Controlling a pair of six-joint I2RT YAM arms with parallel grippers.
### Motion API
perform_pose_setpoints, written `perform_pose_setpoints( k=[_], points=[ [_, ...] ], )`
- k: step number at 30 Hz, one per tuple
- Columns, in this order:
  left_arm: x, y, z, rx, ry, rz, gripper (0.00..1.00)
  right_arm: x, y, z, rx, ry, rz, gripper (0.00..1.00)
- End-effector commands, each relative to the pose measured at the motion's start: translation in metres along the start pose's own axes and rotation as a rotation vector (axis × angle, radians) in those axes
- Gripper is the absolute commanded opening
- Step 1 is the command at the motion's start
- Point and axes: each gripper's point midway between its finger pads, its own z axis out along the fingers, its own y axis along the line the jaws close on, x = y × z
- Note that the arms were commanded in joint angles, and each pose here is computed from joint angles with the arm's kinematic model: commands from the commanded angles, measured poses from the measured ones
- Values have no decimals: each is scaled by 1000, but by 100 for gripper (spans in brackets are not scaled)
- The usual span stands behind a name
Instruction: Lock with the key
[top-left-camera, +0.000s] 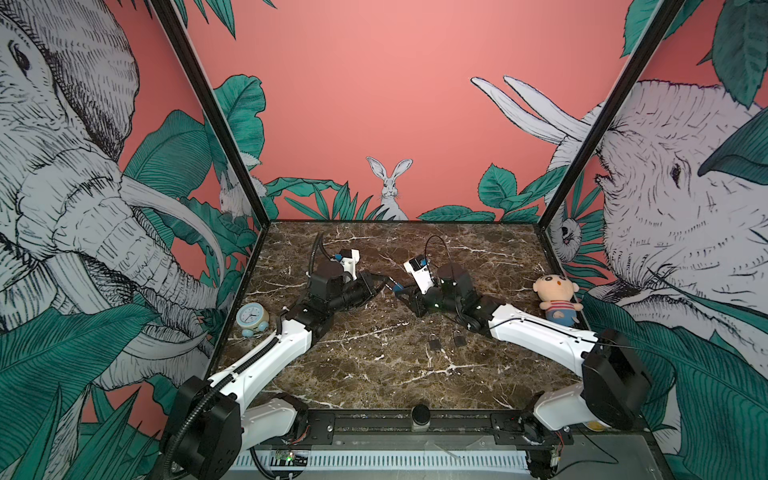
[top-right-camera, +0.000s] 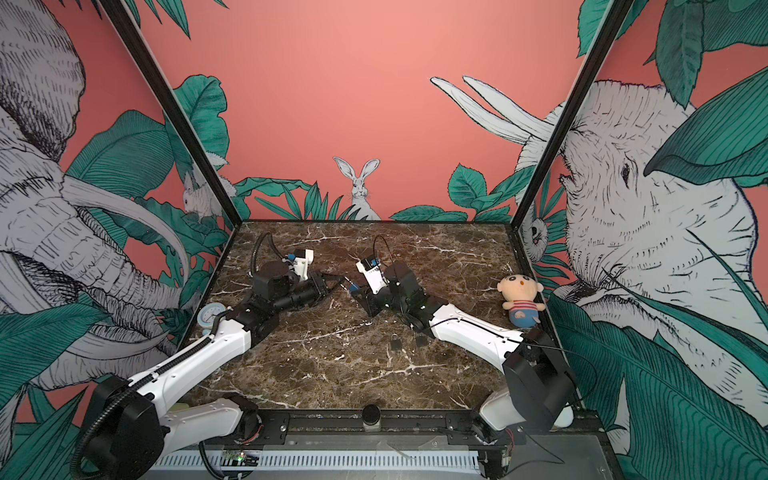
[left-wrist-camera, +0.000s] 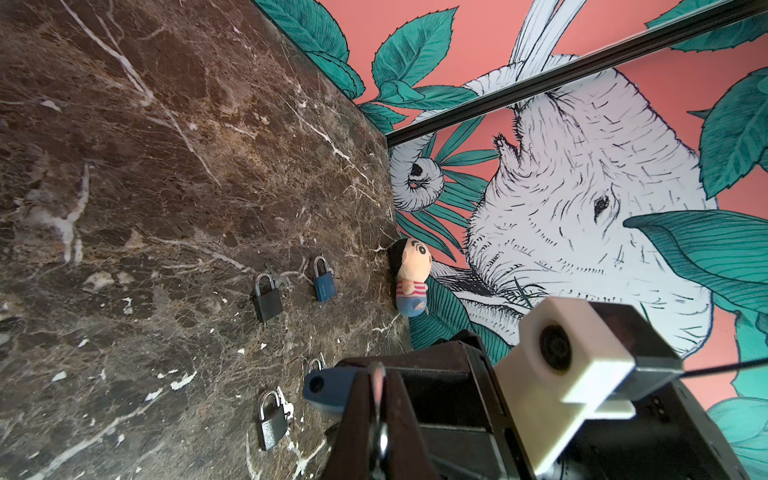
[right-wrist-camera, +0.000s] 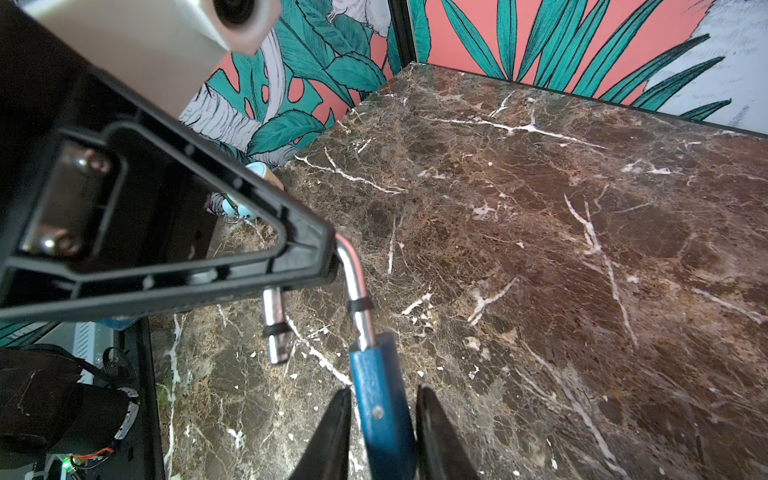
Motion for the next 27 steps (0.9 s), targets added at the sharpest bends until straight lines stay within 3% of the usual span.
perform_pose_setpoints(
  k=[1,6,12,16,20,27],
  points=[
    [-8,-29,-3,74,-16,39,0,-23,6,1,-16,-63,-21,29],
    [-8,-28,-3,73,-12,36,0,-24,6,2,-16,-67,-21,31],
    [-8,-29,-4,73,-18,39,0,-23,6,3,-14,-58,-13,19],
    [-8,-31,-5,82,-18,42,0,-21,5,4,-16,-52,-7,18],
    [-7,-32,-5,85,-12,45,0,-22,6,5,-21,-53,-2,0],
    [-2,-23,-7,47,3,78,0,-23,9,2,-46,-41,38,0]
  ],
)
